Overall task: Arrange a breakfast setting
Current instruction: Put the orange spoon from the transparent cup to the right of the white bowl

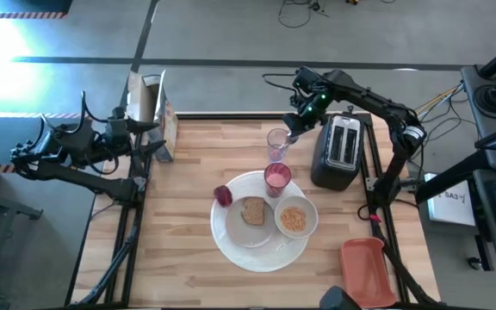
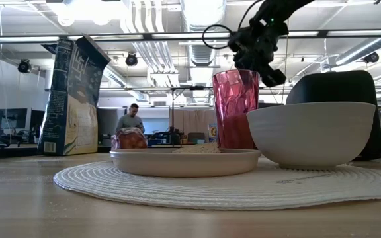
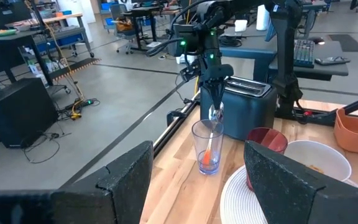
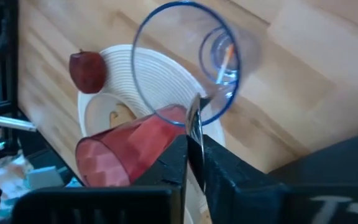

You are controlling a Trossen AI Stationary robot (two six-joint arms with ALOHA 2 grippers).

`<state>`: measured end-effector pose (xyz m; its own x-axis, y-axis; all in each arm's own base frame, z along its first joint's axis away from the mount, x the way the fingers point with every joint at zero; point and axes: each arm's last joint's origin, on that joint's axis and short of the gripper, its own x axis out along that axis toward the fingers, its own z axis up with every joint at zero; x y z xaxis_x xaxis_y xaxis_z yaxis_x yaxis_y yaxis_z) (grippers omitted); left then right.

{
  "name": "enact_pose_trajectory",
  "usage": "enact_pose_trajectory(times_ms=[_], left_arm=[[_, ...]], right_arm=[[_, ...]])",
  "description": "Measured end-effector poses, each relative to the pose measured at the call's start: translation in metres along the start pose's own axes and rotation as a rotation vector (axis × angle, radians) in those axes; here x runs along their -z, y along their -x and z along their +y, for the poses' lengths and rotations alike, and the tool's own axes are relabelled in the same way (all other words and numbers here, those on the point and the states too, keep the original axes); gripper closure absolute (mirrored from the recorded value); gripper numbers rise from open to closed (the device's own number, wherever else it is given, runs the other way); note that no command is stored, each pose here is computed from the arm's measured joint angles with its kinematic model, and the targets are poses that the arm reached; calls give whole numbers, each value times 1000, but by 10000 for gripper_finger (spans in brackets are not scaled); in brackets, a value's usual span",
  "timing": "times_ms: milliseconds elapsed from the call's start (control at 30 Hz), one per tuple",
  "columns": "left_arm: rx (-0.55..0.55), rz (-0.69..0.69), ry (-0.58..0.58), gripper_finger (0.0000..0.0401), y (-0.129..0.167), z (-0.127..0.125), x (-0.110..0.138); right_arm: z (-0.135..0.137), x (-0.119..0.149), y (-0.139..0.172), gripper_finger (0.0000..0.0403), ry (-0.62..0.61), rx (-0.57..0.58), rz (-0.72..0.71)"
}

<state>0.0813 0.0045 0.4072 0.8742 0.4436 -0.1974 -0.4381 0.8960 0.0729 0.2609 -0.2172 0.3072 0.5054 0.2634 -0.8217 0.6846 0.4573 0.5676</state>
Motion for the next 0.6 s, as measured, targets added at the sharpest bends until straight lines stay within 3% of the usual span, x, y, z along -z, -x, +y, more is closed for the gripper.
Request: enact_pose_trajectory(times_ms=[600], left_arm=[[-47, -5, 13, 165, 0, 2, 0]], right_arm=[[4, -5, 0, 392, 78, -26, -55]])
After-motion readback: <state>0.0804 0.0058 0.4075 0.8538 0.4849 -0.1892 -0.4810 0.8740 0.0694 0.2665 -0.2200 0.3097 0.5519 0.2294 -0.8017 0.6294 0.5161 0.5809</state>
